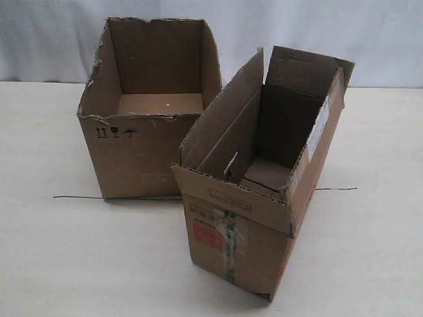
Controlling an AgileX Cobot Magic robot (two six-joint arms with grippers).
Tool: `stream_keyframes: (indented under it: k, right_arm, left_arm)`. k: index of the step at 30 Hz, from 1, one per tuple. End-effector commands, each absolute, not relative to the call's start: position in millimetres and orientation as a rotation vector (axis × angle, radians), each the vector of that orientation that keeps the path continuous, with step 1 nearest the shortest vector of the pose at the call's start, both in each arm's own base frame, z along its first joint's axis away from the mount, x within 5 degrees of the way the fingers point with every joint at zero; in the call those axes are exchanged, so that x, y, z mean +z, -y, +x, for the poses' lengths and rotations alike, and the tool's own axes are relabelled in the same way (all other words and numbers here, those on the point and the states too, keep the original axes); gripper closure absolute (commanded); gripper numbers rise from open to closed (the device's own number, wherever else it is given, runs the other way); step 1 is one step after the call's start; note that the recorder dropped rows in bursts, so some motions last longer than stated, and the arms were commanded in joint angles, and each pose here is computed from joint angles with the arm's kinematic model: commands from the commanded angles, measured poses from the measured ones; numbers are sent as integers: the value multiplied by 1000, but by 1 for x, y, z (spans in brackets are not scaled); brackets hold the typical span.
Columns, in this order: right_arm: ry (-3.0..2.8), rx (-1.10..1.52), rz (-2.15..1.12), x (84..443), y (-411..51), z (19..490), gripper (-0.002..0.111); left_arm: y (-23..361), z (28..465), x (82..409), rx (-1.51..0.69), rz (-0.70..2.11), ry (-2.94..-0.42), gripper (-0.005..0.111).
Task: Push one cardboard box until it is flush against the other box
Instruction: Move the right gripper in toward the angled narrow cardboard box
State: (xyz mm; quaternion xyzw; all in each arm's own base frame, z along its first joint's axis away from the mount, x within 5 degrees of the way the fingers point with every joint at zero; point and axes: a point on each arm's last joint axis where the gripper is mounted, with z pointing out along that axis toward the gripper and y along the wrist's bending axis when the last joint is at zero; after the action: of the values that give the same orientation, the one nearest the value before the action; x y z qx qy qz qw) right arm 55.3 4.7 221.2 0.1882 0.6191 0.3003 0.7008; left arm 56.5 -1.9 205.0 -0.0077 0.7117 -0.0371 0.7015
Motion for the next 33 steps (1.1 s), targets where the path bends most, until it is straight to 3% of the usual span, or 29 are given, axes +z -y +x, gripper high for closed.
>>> stream_keyframes:
  k: [1,7,11,15,23,33]
  right_arm:
    - [-1322,821,581,221,-2,55,103]
    - [-1662,921,470,208,-24,50,103]
    - [-1812,802,162,245,-34,41,103]
    - [-2131,762,-114,271,-51,65,103]
    - [-2477,740,-525,290,-74,98,103]
    - [-2504,608,-848,287,-83,85,103]
  left_arm:
    - [2,56,204,-90,-20,-1583,107]
    - [2,56,204,-90,-20,-1583,107]
    - [2,56,204,-90,-20,-1583,107]
    - [2,56,205,-91,-19,-1577,107]
    - [2,56,205,-91,-19,-1577,107]
    - [2,56,205,-91,-19,-1577,107]
